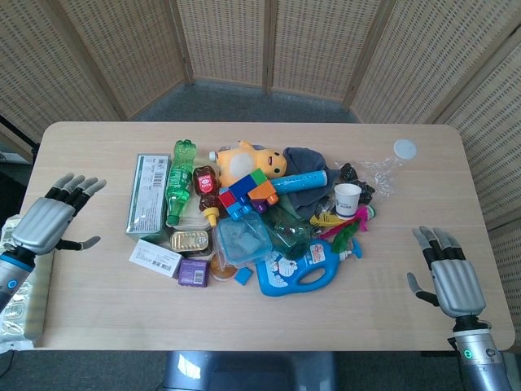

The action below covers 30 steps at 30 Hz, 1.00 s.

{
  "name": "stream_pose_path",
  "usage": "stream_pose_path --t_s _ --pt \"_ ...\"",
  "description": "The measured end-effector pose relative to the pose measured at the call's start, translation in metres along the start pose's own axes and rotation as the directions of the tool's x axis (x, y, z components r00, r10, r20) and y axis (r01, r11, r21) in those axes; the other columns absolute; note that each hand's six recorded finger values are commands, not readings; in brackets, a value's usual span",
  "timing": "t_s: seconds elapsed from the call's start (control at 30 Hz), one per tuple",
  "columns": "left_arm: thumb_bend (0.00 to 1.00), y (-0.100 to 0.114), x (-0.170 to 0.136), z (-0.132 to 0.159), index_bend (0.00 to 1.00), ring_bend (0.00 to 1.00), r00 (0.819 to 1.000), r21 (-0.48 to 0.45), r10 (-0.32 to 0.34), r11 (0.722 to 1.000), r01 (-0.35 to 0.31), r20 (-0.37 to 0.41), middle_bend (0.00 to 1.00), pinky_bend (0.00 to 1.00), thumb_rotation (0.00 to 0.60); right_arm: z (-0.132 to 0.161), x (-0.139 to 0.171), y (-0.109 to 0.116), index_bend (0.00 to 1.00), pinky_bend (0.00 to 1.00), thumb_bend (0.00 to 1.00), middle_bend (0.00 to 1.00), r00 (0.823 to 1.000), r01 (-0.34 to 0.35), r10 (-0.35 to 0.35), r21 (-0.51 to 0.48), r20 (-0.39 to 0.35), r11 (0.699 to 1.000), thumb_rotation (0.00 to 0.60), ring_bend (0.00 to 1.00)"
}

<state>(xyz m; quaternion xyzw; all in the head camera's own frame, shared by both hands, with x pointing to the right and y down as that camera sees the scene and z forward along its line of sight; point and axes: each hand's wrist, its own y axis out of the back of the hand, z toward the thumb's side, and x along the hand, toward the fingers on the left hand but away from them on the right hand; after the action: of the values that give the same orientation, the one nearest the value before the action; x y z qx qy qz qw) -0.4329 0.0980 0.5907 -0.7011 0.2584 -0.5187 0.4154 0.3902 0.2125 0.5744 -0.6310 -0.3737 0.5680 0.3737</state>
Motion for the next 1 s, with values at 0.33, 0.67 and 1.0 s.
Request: stream_pose_path --t_s 0.33,0.67,1.0 --pt "0.25 -0.016 0.047 0.024 0.00 0.00 0.997 0.142 -0.019 0.990 0.008 0.072 0.00 0.00 0.449 -0.009 0.009 0.006 0.03 0.00 0.42 0.00 0.999 0.021 -0.021 -0.003 0.026 1.000 0.491 0.00" --pt "0.25 -0.041 0.084 0.046 0.00 0.00 0.993 0.197 -0.043 0.980 0.021 0.111 0.00 0.00 0.448 -0.022 0.020 0.014 0.03 0.00 0.42 0.00 0.997 0.045 -0.045 0.000 0.061 0.999 0.494 0.00" --pt "0.25 -0.048 0.117 0.072 0.00 0.00 0.989 0.223 -0.024 0.975 -0.009 0.144 0.00 0.00 0.448 -0.032 0.028 0.018 0.03 0.00 0.42 0.00 0.994 0.060 -0.060 -0.002 0.087 0.998 0.493 0.00"
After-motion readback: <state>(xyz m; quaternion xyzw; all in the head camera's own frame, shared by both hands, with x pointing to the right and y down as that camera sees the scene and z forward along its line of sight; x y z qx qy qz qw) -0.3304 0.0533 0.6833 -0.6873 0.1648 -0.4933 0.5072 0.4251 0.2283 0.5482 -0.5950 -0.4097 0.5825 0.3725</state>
